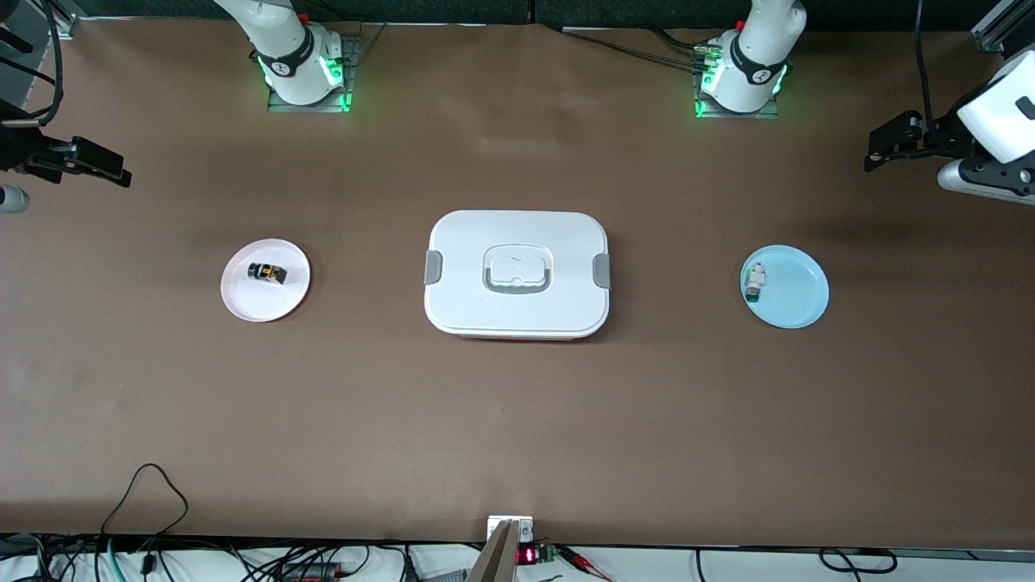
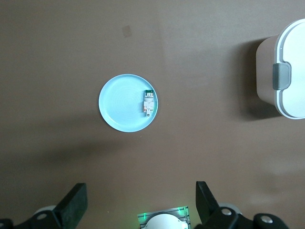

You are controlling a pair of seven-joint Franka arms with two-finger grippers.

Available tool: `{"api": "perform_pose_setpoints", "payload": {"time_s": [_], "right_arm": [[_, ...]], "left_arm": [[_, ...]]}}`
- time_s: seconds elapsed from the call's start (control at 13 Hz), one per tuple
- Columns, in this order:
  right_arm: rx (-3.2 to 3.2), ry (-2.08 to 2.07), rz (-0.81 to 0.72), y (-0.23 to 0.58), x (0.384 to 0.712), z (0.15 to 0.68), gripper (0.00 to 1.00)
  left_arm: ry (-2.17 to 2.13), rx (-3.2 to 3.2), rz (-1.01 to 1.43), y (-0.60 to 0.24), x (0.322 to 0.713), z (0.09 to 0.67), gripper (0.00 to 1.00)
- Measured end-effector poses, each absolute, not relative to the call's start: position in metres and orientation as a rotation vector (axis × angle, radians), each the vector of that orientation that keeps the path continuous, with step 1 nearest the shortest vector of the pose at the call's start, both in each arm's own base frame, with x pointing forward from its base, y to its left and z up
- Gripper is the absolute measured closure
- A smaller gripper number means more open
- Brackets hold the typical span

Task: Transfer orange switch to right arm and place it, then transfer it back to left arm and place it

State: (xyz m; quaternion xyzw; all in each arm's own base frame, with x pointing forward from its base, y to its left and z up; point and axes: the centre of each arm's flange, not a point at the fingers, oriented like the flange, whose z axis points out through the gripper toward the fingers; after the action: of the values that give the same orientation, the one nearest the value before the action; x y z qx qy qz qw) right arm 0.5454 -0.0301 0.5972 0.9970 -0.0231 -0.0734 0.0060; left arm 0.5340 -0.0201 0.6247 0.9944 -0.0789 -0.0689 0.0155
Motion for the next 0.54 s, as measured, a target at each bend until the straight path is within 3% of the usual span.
{"api": "perform_pose_setpoints", "payload": {"time_s": [0.54], "right_arm": [[3.121, -0.065, -0.228, -0.0286, 0.5450, 0.5984, 0.00]], "left_arm": [[-0.246, 3.094, -0.214, -0.0201, 0.5340, 0.6247, 0.00]]}}
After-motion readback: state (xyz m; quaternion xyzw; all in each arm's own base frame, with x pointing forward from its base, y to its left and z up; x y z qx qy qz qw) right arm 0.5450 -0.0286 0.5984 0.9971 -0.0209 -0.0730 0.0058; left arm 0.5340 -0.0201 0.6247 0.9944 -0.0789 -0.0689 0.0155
